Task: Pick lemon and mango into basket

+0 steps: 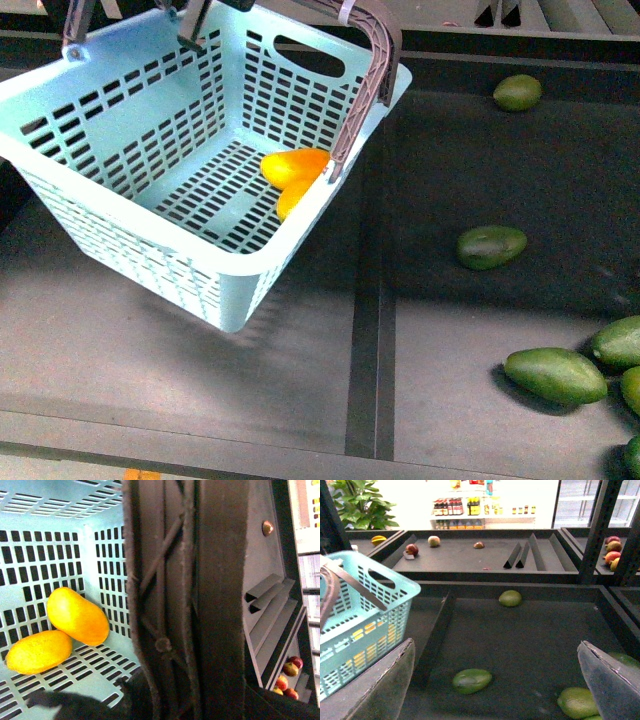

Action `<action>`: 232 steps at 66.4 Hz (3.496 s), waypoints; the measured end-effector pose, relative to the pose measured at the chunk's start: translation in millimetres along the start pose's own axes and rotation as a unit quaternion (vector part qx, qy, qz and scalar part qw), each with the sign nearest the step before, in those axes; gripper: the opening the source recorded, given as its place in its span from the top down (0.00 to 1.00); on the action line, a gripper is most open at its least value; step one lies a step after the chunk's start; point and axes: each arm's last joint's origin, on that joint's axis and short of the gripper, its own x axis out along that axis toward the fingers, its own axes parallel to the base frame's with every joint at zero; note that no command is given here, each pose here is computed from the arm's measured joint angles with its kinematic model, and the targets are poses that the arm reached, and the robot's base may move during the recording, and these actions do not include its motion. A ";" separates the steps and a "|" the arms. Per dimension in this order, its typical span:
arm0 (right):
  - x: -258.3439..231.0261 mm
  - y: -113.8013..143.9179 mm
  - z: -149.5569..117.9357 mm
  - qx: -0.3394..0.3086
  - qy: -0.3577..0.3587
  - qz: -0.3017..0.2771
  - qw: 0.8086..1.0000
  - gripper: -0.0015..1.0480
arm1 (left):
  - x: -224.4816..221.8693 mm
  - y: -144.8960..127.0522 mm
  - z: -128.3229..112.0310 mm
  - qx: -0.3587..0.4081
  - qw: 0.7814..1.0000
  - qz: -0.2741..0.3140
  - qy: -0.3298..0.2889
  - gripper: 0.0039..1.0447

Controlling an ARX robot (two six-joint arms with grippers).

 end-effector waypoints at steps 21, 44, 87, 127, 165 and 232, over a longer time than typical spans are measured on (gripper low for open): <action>0.0 0.0 0.0 0.000 0.000 0.000 1.000 0.08 | 49.1 16.4 20.0 -0.092 0.995 0.017 -0.019 0.73; 0.0 0.0 0.0 0.000 0.000 0.000 1.000 0.08 | -22.1 29.7 52.0 -0.069 0.994 0.029 -0.080 0.05; 0.0 0.0 0.0 0.000 0.000 0.001 1.000 0.08 | -198.8 190.8 78.9 0.525 0.796 -0.157 -0.258 0.97; 0.0 0.1 0.0 0.000 0.000 0.001 1.000 0.08 | -249.1 258.3 73.9 0.527 0.794 -0.156 -0.259 0.97; 0.0 0.1 0.0 0.000 0.000 0.001 1.000 0.08 | -277.2 268.2 68.8 0.526 0.791 -0.162 -0.268 0.97; 0.0 0.1 0.0 0.000 0.000 0.001 1.000 0.08 | -293.9 282.4 62.2 0.526 0.792 -0.161 -0.267 0.89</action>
